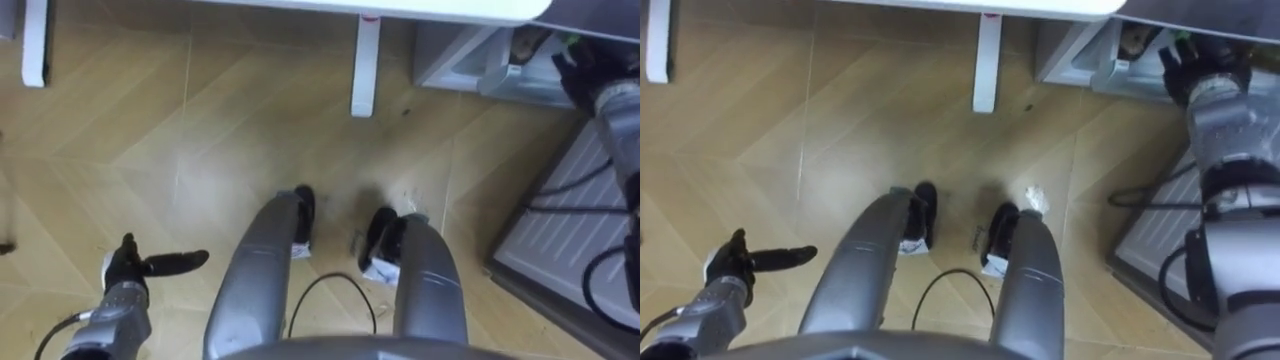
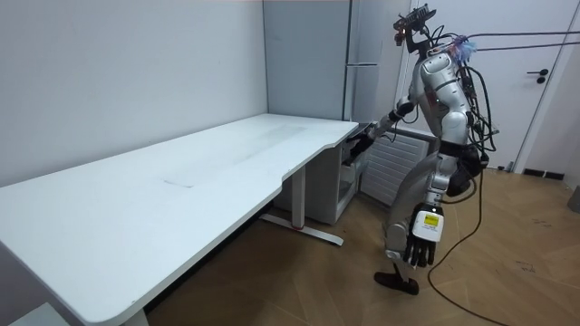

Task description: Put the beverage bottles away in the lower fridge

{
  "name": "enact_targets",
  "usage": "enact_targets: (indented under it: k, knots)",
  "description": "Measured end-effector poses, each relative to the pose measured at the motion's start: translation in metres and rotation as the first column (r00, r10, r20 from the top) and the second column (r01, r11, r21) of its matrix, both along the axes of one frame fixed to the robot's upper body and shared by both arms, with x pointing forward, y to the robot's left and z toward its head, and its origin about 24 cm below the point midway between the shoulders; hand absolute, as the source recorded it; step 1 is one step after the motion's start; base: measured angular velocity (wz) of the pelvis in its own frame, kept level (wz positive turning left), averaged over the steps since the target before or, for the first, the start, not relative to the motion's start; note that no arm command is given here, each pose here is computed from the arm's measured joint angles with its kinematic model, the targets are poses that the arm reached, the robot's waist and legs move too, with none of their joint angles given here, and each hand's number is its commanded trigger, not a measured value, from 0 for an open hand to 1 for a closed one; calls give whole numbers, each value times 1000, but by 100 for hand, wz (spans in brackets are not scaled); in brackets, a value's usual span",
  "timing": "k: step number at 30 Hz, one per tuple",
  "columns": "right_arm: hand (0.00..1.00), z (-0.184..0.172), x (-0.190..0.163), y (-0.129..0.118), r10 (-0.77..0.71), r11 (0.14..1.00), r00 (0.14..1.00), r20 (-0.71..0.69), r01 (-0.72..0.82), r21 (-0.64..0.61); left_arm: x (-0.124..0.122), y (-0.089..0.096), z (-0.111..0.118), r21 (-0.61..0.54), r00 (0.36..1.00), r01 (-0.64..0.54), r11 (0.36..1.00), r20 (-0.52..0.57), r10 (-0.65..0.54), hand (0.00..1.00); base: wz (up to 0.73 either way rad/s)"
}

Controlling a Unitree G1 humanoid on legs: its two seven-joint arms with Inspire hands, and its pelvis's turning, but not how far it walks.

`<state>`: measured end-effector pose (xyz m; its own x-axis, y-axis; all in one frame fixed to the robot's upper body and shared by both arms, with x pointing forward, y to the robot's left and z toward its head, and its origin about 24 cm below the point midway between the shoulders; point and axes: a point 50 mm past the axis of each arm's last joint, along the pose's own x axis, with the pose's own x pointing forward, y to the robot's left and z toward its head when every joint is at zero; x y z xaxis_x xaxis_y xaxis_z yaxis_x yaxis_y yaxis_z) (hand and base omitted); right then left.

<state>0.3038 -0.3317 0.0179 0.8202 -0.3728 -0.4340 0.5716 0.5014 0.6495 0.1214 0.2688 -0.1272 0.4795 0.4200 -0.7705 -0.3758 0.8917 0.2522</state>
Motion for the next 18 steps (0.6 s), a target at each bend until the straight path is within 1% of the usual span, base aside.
enact_targets:
  k: [4, 7, 11, 14, 18]
  knots:
    - [0, -16, -16, -3, 1, 1000, 999, -49, -1, -11, -7, 2, -2, -1, 1000, -23, 1000, -13, 23, 0, -13]
    - [0, -22, -24, -4, 10, 999, 997, -72, -13, -39, -7, 3, -1, 0, 1000, -23, 1000, -3, 23, 0, -16]
    - [0, -31, -35, -3, 17, 999, 996, -88, -20, -40, -6, 2, -1, -16, 1000, -14, 1000, 11, 14, 0, -12]
    - [0, -40, -45, -1, 11, 999, 996, -92, -15, -40, -9, 3, -3, -32, 999, -45, 998, 11, 45, 0, -5]
    - [0, -57, -62, 3, 7, 1000, 991, -137, -11, -27, -23, 0, -10, -42, 997, -69, 997, -34, 68, 0, -5]
